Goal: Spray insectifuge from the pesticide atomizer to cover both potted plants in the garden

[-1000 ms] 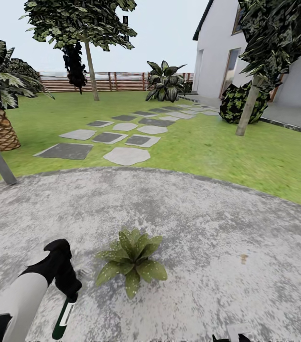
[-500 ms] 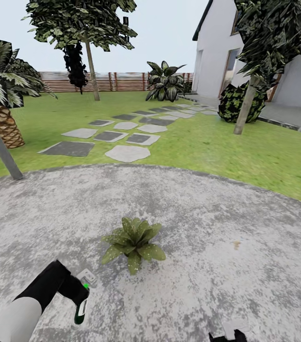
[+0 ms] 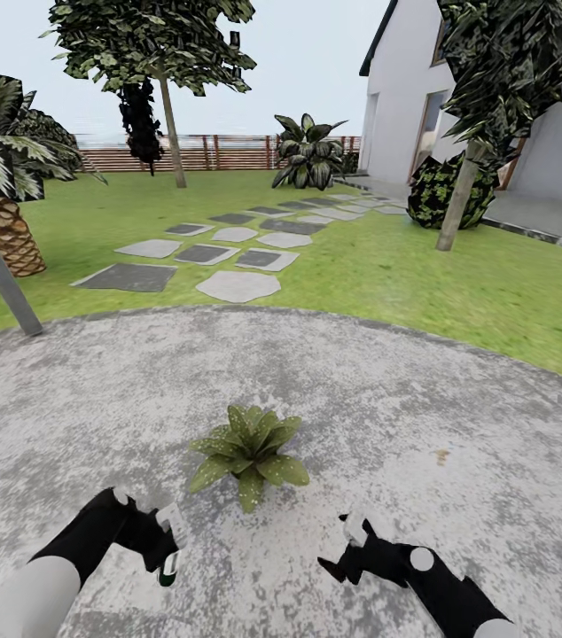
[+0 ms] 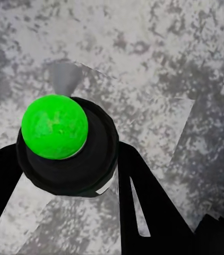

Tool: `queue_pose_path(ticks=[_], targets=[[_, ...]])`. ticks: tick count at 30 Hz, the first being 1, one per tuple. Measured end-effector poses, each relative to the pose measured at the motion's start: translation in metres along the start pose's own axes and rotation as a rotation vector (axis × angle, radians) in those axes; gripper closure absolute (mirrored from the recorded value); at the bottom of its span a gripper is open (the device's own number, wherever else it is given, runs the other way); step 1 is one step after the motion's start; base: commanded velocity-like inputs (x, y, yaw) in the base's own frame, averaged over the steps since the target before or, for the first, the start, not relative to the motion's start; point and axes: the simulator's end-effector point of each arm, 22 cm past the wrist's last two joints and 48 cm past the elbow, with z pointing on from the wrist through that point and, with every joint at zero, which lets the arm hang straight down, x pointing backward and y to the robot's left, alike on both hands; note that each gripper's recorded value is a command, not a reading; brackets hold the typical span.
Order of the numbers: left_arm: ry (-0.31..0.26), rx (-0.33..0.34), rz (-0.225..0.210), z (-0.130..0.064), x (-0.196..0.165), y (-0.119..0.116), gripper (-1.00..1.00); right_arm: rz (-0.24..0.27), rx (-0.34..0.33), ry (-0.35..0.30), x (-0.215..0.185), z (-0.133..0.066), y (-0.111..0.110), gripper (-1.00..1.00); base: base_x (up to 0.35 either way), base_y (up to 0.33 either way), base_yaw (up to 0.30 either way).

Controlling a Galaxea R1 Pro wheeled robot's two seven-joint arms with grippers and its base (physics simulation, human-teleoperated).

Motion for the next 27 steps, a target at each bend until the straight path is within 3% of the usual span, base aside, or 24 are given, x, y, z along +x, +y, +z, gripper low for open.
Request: queue_pose_path(ticks=[3,9,12,23,27], targets=[[0.025,0.072,0.08,0.001,0.0,-0.018,1.0,0.008,-0.084,0.046,-0.017,0.0,0.003,-1.0,0.0,0.0,0.0],[0.009,0.063,0.155,-0.004,-0.016,-0.018,1.0,-0.021,-0.093,0.017,-0.049,0.003,0.001,-1.0,0.0,0.0,0.0],[0.028,0.069,0.204,-0.001,-0.019,-0.023,1.0,-0.025,-0.095,0.011,-0.052,0.004,0.002,-1.0,0.0,0.0,0.0],[0.028,0.077,0.224,0.002,-0.025,-0.029,1.0,-0.044,-0.105,0.031,-0.047,0.004,0.005,-1.0,0.0,0.0,0.0],[0.021,0.084,0.229,0.005,-0.031,-0.034,1.0,-0.065,-0.154,0.053,-0.041,0.002,0.015,-1.0,-0.056,0.0,0.0]])
